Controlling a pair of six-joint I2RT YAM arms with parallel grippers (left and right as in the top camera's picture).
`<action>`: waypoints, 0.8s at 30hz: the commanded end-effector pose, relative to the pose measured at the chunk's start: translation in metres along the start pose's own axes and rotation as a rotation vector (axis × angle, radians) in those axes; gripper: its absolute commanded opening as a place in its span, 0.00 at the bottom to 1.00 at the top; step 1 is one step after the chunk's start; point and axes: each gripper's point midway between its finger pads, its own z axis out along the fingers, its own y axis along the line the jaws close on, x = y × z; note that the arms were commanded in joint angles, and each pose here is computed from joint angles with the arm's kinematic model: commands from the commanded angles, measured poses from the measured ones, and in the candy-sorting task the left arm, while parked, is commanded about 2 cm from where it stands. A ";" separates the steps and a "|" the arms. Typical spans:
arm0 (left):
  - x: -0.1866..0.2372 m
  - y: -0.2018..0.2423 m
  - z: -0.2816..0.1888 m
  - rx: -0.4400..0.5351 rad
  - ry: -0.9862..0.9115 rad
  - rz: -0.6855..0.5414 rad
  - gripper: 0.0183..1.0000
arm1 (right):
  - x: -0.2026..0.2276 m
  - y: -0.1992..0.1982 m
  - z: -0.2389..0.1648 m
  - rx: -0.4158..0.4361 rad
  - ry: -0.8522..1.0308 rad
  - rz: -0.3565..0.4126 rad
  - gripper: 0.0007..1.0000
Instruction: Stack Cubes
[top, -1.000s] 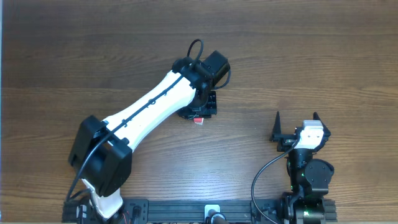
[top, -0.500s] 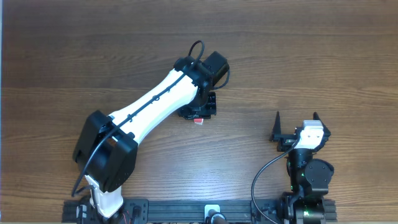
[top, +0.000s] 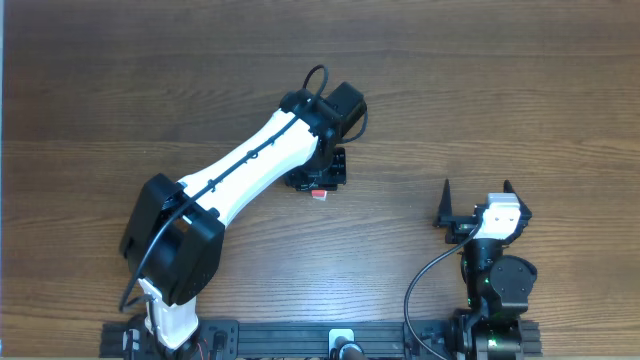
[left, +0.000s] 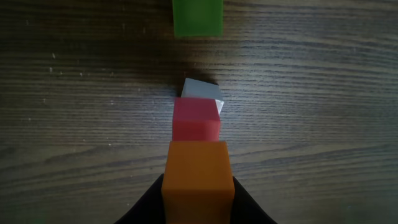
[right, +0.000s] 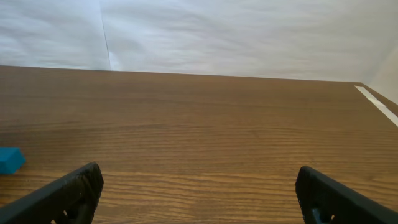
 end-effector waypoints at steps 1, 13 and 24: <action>-0.003 -0.001 0.010 -0.004 0.019 0.011 0.02 | 0.001 -0.002 0.000 0.012 -0.001 0.003 0.99; -0.005 -0.002 0.018 -0.010 0.026 0.014 0.02 | 0.001 -0.002 0.000 0.012 -0.001 0.004 0.99; -0.005 -0.001 0.018 -0.013 0.025 0.014 0.02 | 0.001 -0.002 0.000 0.012 -0.001 0.004 0.99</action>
